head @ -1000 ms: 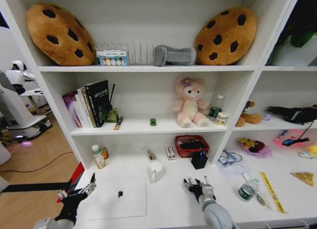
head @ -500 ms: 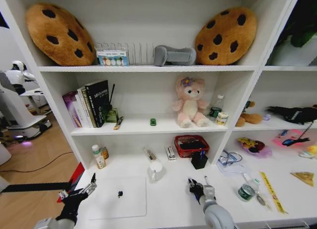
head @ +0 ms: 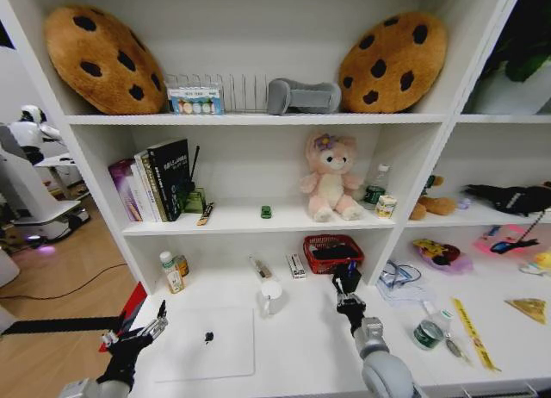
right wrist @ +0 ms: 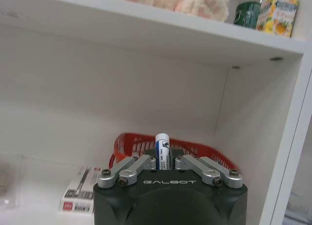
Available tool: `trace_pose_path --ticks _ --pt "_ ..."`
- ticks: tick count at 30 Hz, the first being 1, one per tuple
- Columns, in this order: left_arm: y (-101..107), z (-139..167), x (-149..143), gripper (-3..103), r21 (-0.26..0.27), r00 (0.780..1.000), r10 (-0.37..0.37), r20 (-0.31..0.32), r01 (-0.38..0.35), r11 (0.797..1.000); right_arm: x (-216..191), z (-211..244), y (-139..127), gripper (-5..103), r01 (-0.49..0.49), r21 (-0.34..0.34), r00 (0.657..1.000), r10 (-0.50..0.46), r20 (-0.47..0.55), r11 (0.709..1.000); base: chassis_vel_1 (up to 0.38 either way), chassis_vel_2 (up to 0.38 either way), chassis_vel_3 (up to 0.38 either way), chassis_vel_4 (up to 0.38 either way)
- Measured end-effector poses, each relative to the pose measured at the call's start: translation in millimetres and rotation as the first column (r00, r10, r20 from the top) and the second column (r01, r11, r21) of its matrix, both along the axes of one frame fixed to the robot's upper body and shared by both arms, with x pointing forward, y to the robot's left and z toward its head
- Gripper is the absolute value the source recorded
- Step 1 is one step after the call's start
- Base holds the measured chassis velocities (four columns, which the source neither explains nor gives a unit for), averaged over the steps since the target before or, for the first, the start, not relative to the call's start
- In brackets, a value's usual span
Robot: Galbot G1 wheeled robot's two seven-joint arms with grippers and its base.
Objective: Organize the objects on the table.
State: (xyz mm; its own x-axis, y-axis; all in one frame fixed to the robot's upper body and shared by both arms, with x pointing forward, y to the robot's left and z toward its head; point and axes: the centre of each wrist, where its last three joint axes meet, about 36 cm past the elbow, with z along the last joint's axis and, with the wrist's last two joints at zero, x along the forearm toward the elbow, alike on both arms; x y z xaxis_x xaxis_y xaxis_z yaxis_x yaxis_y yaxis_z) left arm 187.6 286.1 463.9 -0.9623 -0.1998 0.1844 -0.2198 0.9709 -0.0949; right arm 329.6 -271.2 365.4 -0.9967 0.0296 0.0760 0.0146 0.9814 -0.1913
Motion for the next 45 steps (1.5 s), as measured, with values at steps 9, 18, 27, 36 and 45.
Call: trace_pose_path --ticks 9,18,27,36,45 --pt "0 1 -3 100 0.007 1.0 0.005 -0.004 -0.005 1.0 52 1 -23 12 0.017 -0.035 0.994 -0.013 0.108 0.999 0.0 0.0 0.0 0.0" --pt "-2 -2 -2 100 0.005 1.0 0.013 -0.009 -0.013 1.0 108 6 -37 12 0.063 -0.016 0.987 -0.06 0.151 0.998 0.0 0.0 0.0 0.0" --pt "0 -4 -2 100 0.012 1.0 0.023 -0.015 -0.023 1.0 132 -29 -52 12 0.095 -0.037 0.989 -0.09 0.121 0.995 0.0 0.0 0.0 0.0" --pt "4 -2 3 100 0.011 0.999 0.031 -0.015 -0.031 0.999 145 -41 -42 12 0.078 -0.038 0.989 -0.072 0.127 0.996 0.0 0.0 0.0 0.0" --pt "3 -4 4 100 0.008 0.999 0.025 -0.02 -0.025 1.0 130 -42 -45 33 0.073 -0.049 0.991 -0.067 0.12 0.996 0.0 0.0 0.0 0.0"
